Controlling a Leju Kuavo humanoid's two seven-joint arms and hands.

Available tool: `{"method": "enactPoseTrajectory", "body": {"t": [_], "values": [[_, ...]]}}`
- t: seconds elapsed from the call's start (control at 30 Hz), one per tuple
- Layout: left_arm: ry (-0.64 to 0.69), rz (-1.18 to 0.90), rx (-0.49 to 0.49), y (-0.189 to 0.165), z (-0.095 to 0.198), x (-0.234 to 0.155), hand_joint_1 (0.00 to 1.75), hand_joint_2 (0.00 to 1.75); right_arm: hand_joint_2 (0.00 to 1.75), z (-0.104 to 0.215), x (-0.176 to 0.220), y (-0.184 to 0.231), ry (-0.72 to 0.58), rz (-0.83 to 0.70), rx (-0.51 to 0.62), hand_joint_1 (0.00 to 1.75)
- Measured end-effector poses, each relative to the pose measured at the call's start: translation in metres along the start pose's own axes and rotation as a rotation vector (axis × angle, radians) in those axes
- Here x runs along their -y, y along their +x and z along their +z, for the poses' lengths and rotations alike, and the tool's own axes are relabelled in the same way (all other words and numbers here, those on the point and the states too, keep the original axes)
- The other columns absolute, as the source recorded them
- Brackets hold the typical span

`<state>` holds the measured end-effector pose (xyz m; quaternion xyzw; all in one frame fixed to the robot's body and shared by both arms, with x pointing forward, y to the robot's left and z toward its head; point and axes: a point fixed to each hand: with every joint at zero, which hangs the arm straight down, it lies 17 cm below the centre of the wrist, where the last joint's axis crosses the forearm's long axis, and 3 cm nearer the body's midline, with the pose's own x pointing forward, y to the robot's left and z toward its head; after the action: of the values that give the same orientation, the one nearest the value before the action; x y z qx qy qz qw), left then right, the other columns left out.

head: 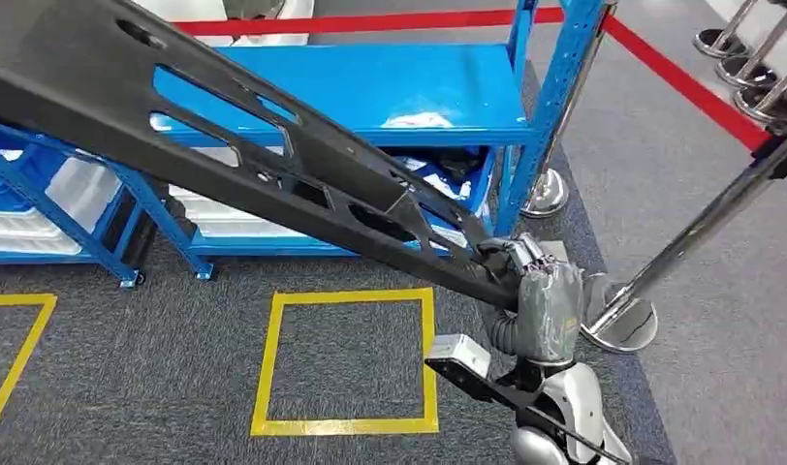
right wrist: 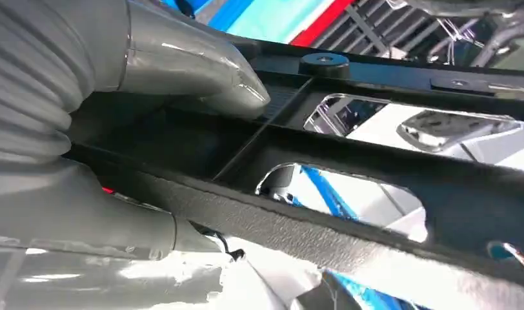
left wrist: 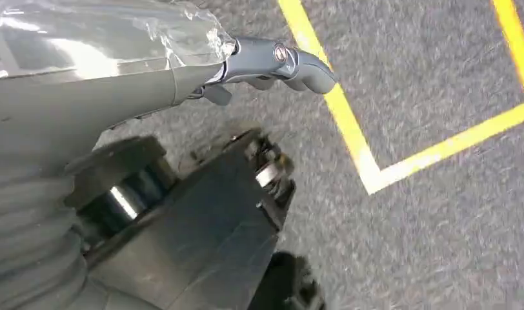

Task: Take the parts from the cabinet and place them on the table.

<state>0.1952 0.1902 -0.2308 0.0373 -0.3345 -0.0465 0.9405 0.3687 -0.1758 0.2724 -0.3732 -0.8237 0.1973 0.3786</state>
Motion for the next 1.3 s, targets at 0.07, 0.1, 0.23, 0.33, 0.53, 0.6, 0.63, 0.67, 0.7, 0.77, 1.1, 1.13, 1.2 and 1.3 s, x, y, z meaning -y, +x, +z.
{"method": "enactPoseTrajectory", "body": {"t": [0.07,0.1,0.23,0.33,0.53,0.6,0.63,0.67,0.7,0.77,1.1,1.13,1.2,1.3], "values": [[0.0,0.0,0.001,0.001,0.0,0.0,0.0,1.75,1.75,0.0,0.0,0.0,0.0,-0.001,-0.002,1.75],[0.0,0.0,0.001,0.001,0.0,0.0,0.0,1.75,1.75,0.0,-0.001,-0.001,0.001,-0.001,-0.003,1.75],[0.0,0.0,0.002,0.001,-0.001,0.0,0.0,1.75,1.75,0.001,-0.001,-0.001,0.002,0.0,-0.004,1.75],[-0.001,0.0,0.008,0.005,-0.002,0.0,0.0,1.75,1.75,0.001,-0.001,-0.001,0.001,-0.001,-0.005,1.75],[-0.002,0.0,0.004,0.004,-0.002,0.0,0.0,1.75,1.75,0.002,-0.001,-0.002,0.0,-0.005,-0.01,1.75],[-0.003,0.0,0.004,0.004,-0.002,0.001,0.0,1.75,1.75,0.002,-0.001,-0.005,0.002,-0.024,-0.027,1.75],[-0.003,-0.001,0.003,0.003,-0.001,0.0,0.0,1.75,1.75,0.003,-0.002,-0.006,0.005,-0.033,-0.035,1.75],[-0.004,-0.004,0.005,0.004,-0.001,0.001,0.0,1.75,1.75,0.003,-0.003,-0.009,0.007,-0.063,-0.052,1.75],[-0.005,-0.005,0.005,0.004,-0.001,0.001,0.0,1.75,1.75,0.004,-0.004,-0.011,0.012,-0.111,-0.071,1.75],[-0.004,-0.005,0.006,0.004,-0.002,0.001,0.0,1.75,1.75,0.004,-0.007,-0.017,0.021,-0.228,-0.117,1.75],[-0.003,-0.006,0.002,0.002,-0.001,0.0,0.0,1.75,1.75,0.004,-0.004,-0.013,0.003,-0.306,-0.103,1.75],[-0.003,-0.006,0.0,0.0,0.0,0.0,0.0,1.75,1.75,0.004,-0.004,-0.011,0.001,-0.316,-0.094,1.75],[-0.003,-0.006,-0.005,-0.003,0.001,0.001,0.0,1.75,1.75,0.005,-0.004,-0.01,0.0,-0.329,-0.086,1.75],[-0.001,-0.005,-0.006,-0.003,0.001,0.0,0.0,1.75,1.75,0.005,-0.003,-0.006,-0.003,-0.319,-0.068,1.75]]}}
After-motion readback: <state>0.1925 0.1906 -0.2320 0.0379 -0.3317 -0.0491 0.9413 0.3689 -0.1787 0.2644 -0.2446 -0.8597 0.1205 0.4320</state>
